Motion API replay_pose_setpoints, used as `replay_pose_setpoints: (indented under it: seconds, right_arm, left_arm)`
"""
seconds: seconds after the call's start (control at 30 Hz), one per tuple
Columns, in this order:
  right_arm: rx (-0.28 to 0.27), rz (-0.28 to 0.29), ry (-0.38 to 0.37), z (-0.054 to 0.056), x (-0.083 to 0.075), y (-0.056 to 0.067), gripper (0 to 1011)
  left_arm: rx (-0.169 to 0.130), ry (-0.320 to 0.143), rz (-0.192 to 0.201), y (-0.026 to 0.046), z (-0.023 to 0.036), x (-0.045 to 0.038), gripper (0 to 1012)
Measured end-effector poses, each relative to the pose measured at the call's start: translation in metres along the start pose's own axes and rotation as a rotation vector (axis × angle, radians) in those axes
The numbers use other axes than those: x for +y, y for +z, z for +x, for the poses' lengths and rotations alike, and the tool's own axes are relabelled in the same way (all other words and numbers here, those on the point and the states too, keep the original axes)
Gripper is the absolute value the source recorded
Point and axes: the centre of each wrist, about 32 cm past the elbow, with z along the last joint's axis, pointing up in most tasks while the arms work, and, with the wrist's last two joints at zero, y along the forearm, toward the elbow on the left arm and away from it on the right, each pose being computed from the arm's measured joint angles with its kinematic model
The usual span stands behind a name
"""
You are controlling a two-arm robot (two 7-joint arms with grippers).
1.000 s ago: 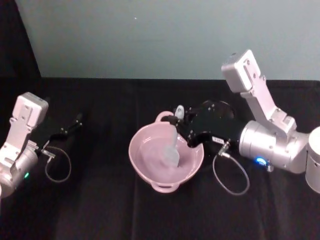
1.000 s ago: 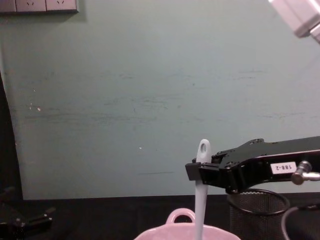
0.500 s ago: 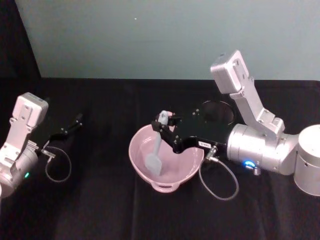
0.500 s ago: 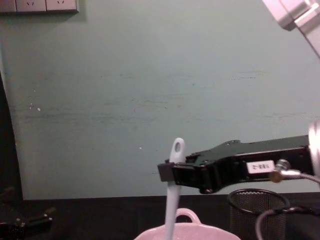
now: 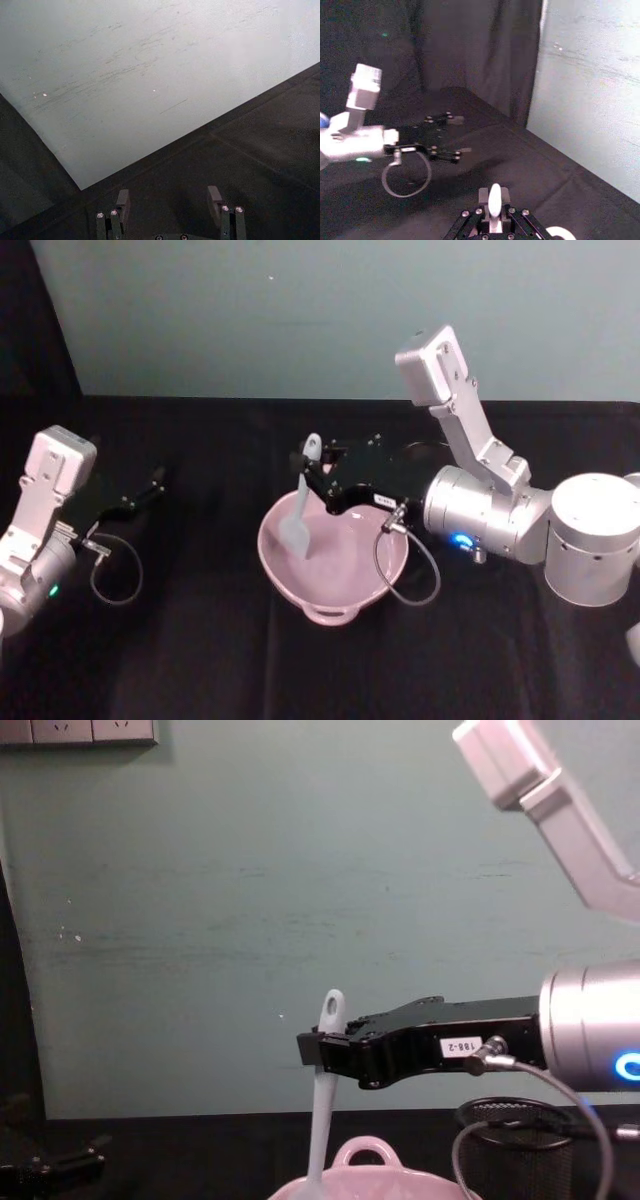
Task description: Use the one hand to pick up the spoon and stir the clear water in the bowl.
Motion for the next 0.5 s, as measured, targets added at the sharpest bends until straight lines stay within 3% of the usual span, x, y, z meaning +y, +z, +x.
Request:
replay_pose_setpoints:
  seconds: [0.23, 0.5]
  right_arm:
    - [-0.008, -0.005, -0.065, 0.007, 0.006, -0.005, 121]
    - [-0.037, -0.034, -0.135, 0.013, 0.0, -0.005, 120]
  left_arm:
    - [0.0, 0.0, 0.0, 0.0, 0.0, 0.0, 1011]
    - [0.0, 0.0, 0.0, -0.0001, 0.0, 0.0, 1011]
